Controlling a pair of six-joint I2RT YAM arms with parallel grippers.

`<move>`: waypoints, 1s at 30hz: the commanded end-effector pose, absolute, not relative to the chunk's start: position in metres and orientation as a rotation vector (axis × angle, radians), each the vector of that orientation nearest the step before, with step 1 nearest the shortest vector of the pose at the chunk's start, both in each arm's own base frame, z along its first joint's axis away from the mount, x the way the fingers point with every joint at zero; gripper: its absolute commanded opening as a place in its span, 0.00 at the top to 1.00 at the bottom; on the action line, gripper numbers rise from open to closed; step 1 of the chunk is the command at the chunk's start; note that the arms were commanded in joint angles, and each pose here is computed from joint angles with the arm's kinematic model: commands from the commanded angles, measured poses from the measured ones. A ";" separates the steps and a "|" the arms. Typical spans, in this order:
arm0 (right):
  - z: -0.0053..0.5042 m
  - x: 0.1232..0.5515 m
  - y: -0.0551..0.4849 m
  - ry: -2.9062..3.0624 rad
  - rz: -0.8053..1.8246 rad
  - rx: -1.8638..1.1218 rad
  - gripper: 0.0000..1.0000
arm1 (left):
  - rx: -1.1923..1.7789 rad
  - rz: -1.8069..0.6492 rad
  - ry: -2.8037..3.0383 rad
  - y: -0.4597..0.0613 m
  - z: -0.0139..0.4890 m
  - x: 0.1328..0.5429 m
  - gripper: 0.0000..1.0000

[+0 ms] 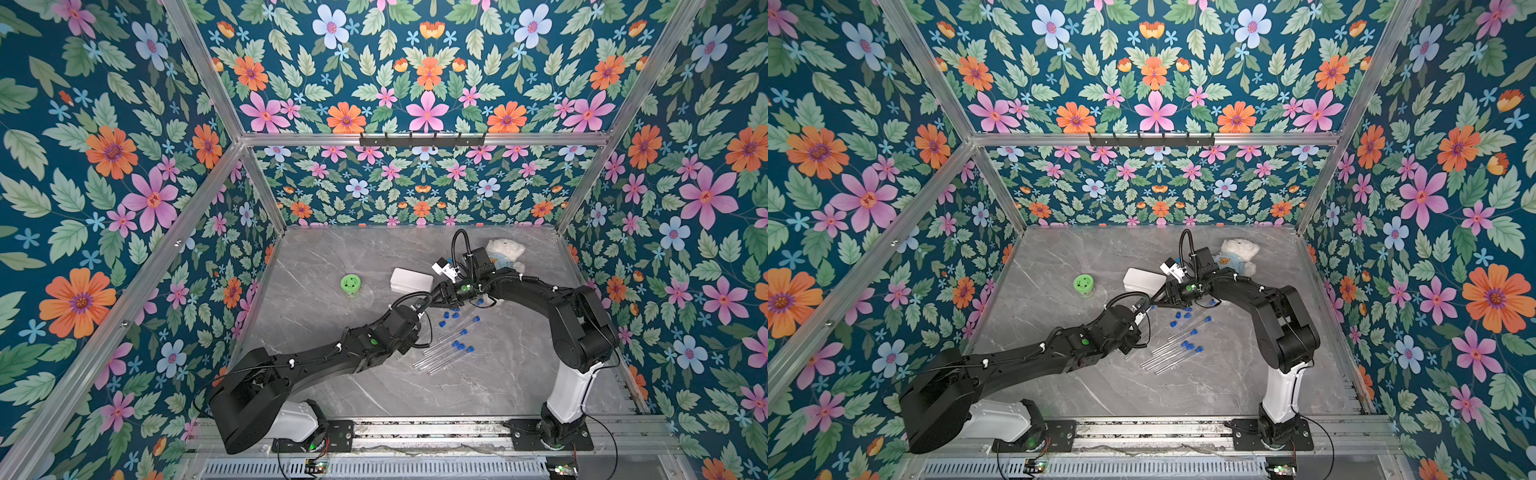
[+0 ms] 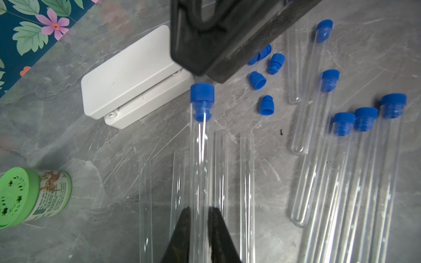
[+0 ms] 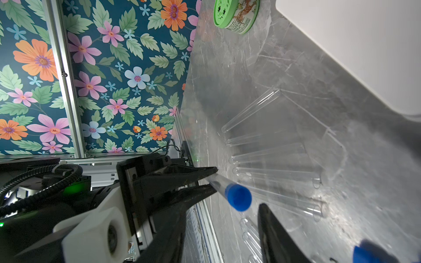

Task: Remove stoppers from test tubes
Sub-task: Open the stopper on the test tube.

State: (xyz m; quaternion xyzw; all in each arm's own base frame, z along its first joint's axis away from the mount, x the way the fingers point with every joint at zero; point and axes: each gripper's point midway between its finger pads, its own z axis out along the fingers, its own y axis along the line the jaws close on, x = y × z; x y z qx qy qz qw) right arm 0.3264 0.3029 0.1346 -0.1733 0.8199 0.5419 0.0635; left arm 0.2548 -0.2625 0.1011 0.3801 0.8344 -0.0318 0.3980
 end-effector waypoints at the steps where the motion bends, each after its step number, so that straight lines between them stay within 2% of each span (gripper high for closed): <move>1: 0.138 0.324 0.306 2.458 1.662 -0.556 0.49 | 0.949 -0.087 2.081 -0.265 0.110 0.258 1.00; 30: 0.139 0.321 0.310 2.450 1.680 -0.574 0.69 | 0.968 -0.138 2.054 -0.272 0.116 0.255 1.00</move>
